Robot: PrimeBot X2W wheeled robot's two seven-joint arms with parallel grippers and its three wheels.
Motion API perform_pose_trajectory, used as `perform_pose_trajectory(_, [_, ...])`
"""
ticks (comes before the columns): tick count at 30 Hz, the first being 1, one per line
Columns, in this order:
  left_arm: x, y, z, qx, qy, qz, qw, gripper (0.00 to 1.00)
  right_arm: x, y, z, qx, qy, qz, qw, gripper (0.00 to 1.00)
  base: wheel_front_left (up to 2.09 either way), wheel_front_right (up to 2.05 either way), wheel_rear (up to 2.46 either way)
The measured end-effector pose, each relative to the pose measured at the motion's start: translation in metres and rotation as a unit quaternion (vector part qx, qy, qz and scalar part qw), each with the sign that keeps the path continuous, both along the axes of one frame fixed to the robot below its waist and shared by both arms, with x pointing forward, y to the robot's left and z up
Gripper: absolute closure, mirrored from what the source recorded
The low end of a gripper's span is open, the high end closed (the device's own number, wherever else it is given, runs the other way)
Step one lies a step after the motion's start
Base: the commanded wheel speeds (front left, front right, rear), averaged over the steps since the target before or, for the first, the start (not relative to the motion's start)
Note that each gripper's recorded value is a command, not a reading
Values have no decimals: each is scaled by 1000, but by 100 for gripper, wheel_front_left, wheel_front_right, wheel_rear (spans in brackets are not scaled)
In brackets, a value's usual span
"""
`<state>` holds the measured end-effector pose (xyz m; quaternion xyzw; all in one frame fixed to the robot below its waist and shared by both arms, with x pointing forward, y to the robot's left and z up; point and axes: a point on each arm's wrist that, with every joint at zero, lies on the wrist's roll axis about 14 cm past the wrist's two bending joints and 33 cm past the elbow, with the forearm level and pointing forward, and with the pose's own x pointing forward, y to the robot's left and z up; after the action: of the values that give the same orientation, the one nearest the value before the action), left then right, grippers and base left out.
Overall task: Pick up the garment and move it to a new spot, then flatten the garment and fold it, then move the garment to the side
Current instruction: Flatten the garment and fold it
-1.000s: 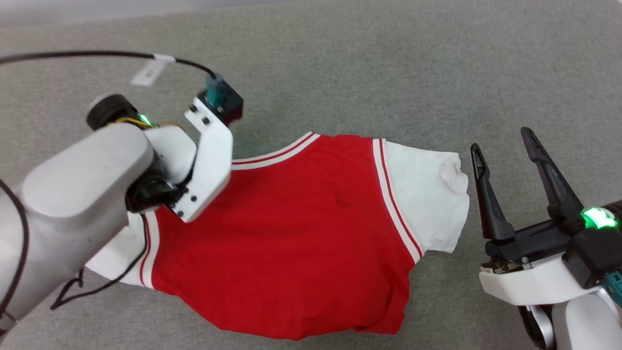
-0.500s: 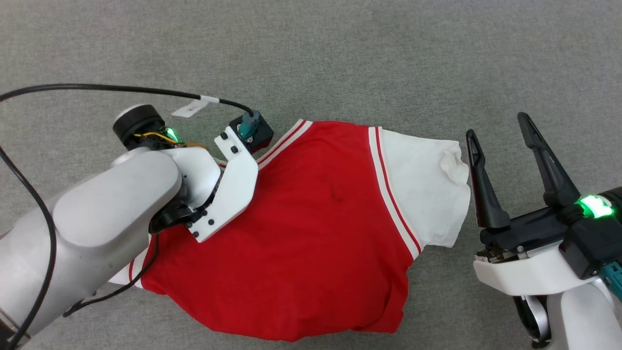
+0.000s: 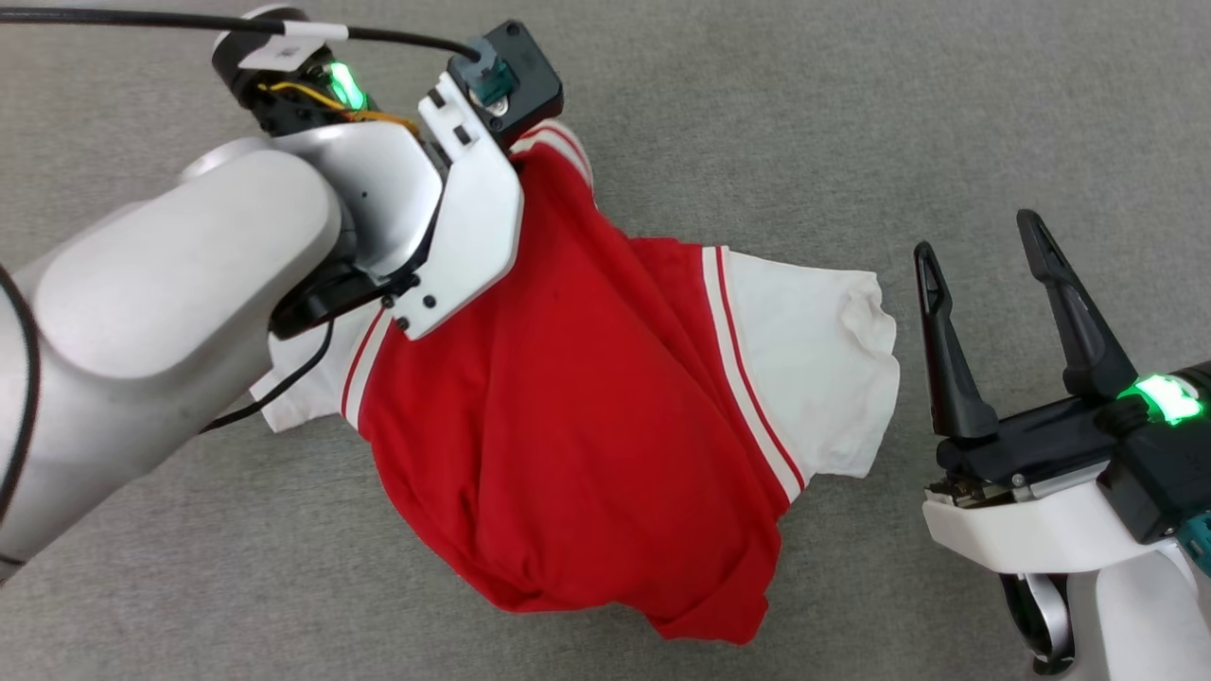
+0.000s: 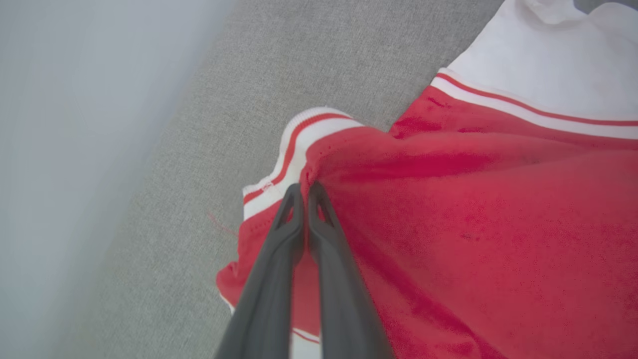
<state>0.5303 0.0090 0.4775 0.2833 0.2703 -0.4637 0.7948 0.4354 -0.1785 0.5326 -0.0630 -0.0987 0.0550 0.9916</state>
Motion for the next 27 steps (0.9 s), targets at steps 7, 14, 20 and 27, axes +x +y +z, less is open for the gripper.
perform_pose_trajectory(7, [8,-23,-49,-5,34,1,999,100,0,-12,-11,-5,16,-21,1000,0,0,0,0])
perform_pose_trajectory(14, [-15,-22,-106,39,111,3,993,100,1,-21,-18,-10,26,-36,999,0,0,0,0])
perform_pose_trajectory(20, [-11,-19,-92,10,100,16,995,0,0,-20,-11,-9,18,-35,999,0,0,0,0])
perform_pose_trajectory(27, [34,9,-14,-37,29,63,997,0,-2,-10,-3,0,5,-21,1000,0,0,0,0])
